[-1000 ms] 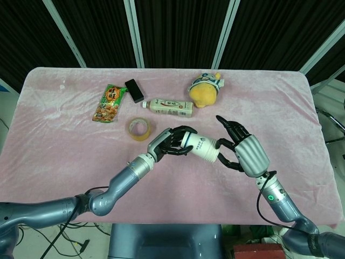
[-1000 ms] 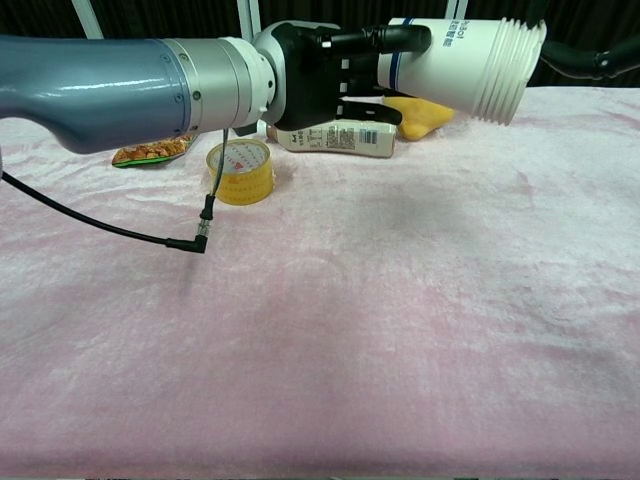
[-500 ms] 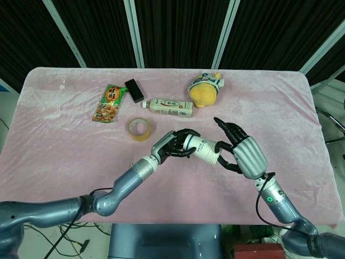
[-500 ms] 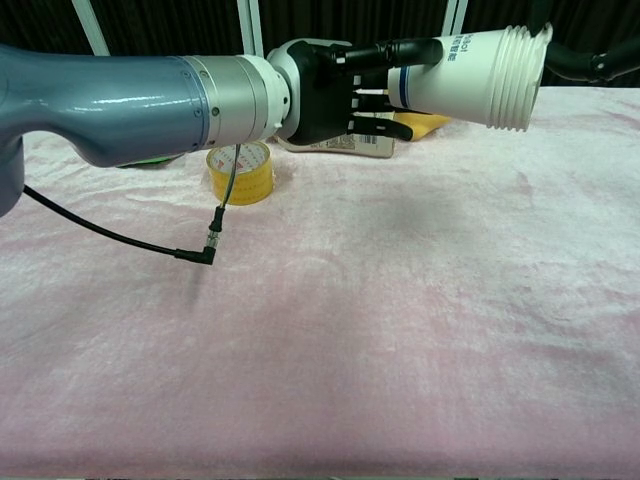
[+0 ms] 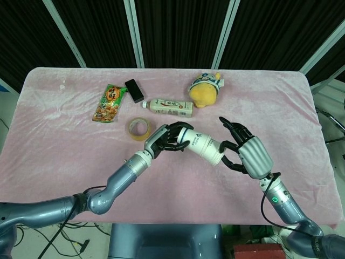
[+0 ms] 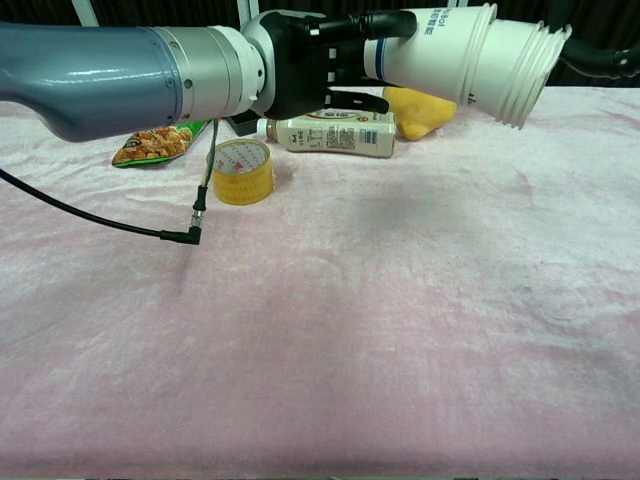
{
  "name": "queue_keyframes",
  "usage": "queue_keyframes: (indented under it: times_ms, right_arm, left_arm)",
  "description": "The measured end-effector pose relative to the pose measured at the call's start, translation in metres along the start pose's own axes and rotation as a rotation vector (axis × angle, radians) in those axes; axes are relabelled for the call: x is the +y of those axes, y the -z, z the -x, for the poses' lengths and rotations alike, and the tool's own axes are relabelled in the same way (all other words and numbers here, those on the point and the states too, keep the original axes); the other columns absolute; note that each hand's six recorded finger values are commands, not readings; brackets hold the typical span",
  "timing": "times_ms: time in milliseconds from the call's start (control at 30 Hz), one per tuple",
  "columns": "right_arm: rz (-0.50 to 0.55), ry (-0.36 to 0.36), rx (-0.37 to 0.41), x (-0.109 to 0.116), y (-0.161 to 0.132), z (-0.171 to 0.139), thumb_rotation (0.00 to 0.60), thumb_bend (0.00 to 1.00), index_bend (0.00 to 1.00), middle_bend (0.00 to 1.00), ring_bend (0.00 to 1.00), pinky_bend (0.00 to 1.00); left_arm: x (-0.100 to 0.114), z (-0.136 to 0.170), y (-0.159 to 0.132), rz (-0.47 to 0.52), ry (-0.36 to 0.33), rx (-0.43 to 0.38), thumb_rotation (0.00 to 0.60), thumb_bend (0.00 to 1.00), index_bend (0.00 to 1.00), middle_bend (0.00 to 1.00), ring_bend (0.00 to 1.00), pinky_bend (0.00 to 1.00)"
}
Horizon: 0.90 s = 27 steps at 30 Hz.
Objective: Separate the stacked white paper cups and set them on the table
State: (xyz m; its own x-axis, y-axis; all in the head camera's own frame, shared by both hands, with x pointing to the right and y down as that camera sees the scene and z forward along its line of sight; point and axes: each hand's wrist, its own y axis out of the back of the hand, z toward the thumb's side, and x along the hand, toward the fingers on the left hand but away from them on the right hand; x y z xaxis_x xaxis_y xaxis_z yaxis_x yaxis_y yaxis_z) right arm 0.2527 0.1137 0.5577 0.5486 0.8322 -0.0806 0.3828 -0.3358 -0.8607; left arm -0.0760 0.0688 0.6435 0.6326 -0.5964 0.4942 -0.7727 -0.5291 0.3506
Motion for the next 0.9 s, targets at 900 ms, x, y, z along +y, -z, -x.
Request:
queue_keyframes:
  times_ms: [900]
  right_arm:
    - [-0.042, -0.320, -0.202, 0.002, 0.060, -0.031, 0.600, 0.45, 0.81, 0.00, 0.18, 0.18]
  left_arm:
    - [0.090, 0.056, -0.002, -0.938, -0.092, 0.112, 0.600, 0.39, 0.42, 0.36, 0.30, 0.56]
